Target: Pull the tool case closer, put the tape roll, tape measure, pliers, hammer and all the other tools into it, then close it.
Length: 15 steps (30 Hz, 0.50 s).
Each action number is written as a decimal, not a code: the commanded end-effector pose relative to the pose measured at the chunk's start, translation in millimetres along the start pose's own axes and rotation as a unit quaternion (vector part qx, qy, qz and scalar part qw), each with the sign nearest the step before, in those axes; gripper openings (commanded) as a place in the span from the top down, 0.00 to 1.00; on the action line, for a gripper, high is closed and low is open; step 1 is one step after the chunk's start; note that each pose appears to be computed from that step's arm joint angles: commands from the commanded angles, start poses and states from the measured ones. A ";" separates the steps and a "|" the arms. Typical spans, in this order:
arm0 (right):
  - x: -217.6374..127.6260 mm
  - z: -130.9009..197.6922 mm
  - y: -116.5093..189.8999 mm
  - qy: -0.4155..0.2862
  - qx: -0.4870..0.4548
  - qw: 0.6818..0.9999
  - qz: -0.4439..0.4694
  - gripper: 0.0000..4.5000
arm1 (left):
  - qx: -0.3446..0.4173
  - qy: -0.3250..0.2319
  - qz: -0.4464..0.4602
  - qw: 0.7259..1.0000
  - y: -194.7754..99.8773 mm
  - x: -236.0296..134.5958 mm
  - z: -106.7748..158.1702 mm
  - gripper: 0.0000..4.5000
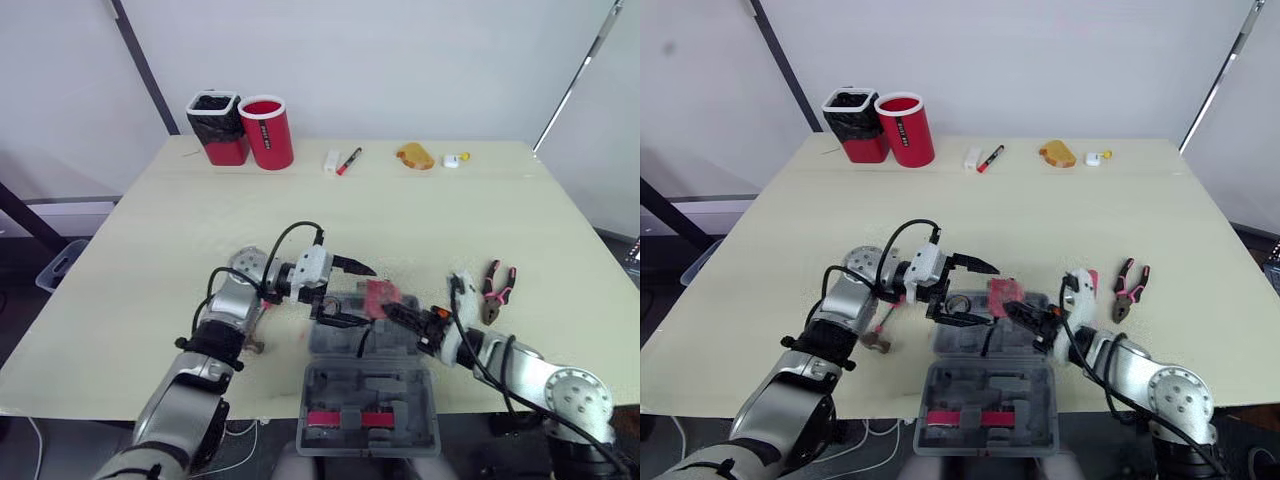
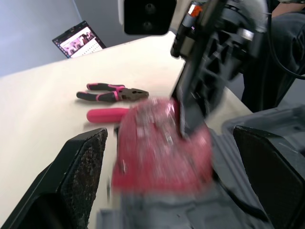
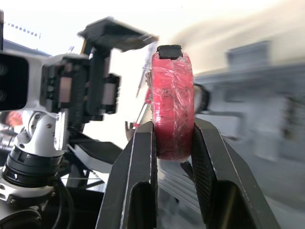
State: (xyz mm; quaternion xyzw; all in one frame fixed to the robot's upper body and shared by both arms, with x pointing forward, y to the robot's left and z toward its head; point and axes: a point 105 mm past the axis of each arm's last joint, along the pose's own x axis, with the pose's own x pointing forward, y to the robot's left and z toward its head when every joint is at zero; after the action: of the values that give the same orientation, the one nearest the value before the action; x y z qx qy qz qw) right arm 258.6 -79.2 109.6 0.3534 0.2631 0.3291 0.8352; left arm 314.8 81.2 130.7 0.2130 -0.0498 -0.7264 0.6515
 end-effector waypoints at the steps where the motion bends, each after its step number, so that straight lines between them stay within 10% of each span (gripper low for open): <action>1: -19.2 9.4 5.4 -0.022 -0.013 1.000 0.012 0.90 | 0.013 -0.018 -0.001 1.000 -0.3 -9.7 14.3 0.00; 15: -122.5 -14.8 -72.4 0.014 0.049 0.991 -0.121 0.90 | -0.036 -0.016 -0.081 0.996 -43.0 -23.6 42.9 0.00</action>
State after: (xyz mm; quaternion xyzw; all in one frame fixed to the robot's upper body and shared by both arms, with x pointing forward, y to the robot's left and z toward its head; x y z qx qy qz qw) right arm 195.5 -195.4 64.6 0.3531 0.3451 0.2088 0.8442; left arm 272.0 104.1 149.3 0.1806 -0.0031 -0.7629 0.6208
